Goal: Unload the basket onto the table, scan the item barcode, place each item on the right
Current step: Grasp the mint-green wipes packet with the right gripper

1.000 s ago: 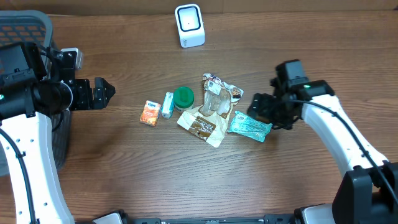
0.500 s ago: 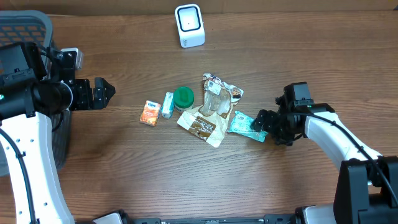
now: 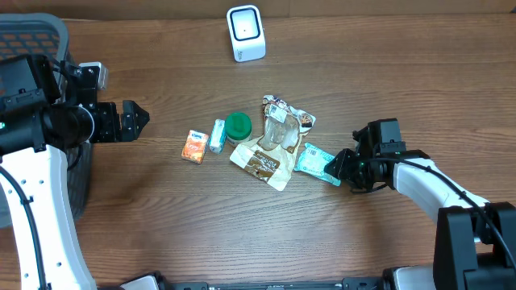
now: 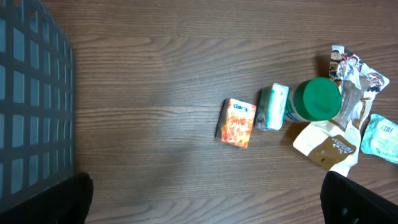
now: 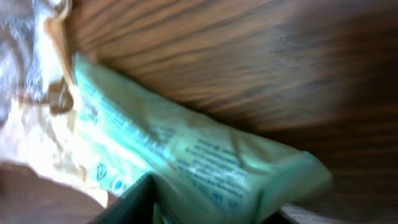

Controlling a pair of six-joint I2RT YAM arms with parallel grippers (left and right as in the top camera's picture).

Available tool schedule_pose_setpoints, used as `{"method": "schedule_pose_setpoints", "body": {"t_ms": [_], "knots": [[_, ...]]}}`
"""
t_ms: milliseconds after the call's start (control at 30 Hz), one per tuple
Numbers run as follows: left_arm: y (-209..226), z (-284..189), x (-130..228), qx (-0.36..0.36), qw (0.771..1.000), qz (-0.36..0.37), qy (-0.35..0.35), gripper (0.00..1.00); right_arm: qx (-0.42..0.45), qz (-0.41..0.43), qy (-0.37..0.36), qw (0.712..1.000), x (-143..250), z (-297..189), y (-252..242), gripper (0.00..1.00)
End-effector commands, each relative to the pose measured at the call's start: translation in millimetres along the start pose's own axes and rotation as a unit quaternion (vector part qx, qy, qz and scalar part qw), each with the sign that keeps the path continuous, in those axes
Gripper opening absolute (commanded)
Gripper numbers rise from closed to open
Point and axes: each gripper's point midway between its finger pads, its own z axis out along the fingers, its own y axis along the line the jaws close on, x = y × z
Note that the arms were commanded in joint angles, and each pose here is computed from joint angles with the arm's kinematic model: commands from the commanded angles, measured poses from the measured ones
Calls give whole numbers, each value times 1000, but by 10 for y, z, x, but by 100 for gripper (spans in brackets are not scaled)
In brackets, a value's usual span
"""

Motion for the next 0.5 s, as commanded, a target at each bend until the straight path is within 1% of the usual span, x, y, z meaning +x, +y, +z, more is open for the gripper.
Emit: {"method": "schedule_pose_setpoints", "body": {"t_ms": [0,133,200,367,400,433,467], "knots": [[26,11,12,-2,1000,5,2,100,-17,1,4,1000,26,-7,50,23],[26,10,11,-3,1000,5,2,100,-29,-4,4,1000,-25,-48,137,9],[26,10,11,-3,1000,5,2,100,-35,-10,4,999,-59,-80,189,4],[26,11,12,-2,1000,4,2,100,-41,-61,-8,997,-185,-164,305,4],[26,11,12,-2,1000,4,2,100,-42,-71,-11,997,-201,-174,318,7],[26,10,11,-3,1000,4,2,100,-43,-83,-14,996,-219,-181,329,17],[26,11,12,-2,1000,5,2,100,-42,-87,-15,995,-223,-181,330,31]]}}
